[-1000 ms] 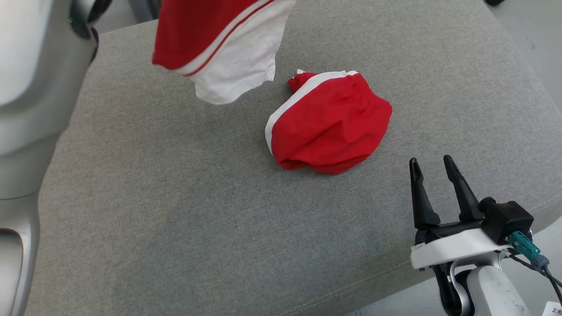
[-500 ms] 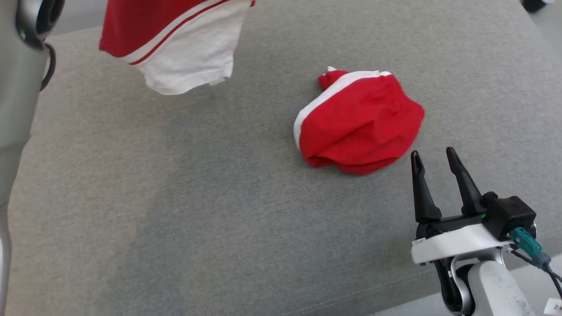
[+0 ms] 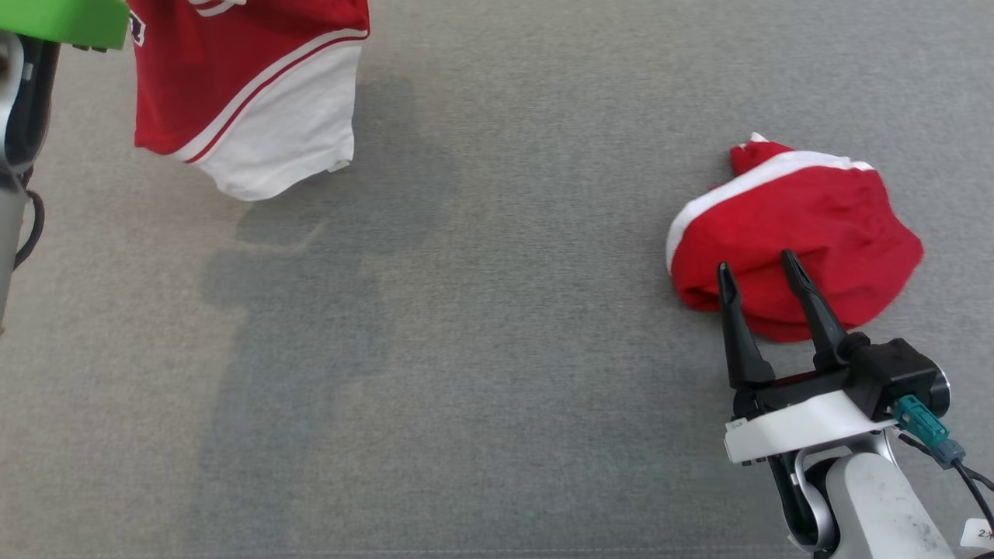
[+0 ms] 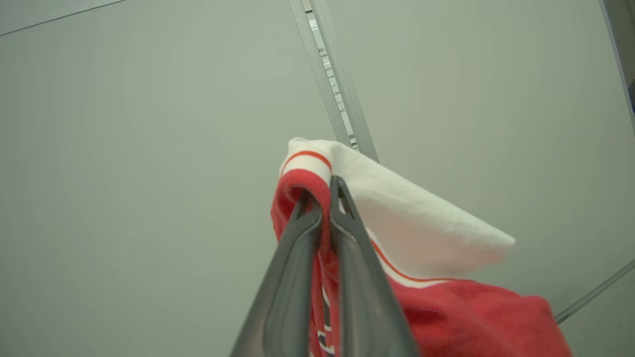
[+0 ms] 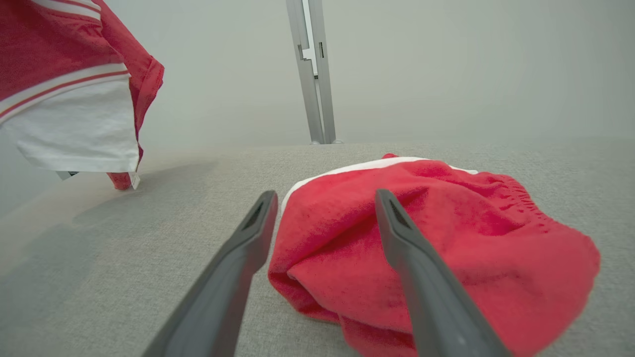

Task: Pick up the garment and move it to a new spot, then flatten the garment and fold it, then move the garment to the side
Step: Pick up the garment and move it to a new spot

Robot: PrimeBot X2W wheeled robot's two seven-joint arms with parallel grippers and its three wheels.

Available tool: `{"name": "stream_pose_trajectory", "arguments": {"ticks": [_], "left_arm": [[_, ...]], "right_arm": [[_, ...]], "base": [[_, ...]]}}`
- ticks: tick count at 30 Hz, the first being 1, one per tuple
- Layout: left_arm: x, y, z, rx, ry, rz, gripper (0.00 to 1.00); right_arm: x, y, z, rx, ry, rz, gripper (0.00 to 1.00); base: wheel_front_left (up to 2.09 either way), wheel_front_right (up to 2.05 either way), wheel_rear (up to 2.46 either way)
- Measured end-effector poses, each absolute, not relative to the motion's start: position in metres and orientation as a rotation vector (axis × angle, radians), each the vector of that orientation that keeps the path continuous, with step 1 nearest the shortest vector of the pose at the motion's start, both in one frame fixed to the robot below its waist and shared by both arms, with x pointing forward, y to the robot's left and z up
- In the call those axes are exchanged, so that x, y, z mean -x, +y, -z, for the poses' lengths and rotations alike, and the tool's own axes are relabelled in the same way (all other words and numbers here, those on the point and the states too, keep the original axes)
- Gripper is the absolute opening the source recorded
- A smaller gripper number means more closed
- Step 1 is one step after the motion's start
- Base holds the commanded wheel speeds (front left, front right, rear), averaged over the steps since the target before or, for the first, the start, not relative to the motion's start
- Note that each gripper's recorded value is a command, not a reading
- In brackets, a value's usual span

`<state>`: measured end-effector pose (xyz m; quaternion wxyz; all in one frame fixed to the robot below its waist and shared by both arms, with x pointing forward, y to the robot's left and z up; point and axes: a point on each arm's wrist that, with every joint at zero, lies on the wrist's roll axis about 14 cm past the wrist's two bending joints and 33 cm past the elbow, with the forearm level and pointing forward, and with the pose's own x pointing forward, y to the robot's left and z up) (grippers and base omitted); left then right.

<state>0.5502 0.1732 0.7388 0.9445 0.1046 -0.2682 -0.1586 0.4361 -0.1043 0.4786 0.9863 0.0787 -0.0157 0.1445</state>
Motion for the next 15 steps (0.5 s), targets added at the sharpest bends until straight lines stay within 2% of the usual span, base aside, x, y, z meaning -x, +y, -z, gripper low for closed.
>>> {"name": "stream_pose_trajectory", "arguments": {"ticks": [8, 15], "left_arm": [[-0.524, 0.27, -0.721, -0.282, -0.443, 0.104, 0.0], [-0.515, 0.337, -0.706, -0.342, -0.349, -0.051, 0.0]], "right_arm": [[-0.448, -0.047, -0.475, -0.174, -0.029, -0.465, 1.0], [-0.456, -0.021, -0.469, -0.187, -0.027, -0.542, 1.0]], "base": [[0.0, 0.0, 0.0], [0.0, 0.0, 0.0]]}}
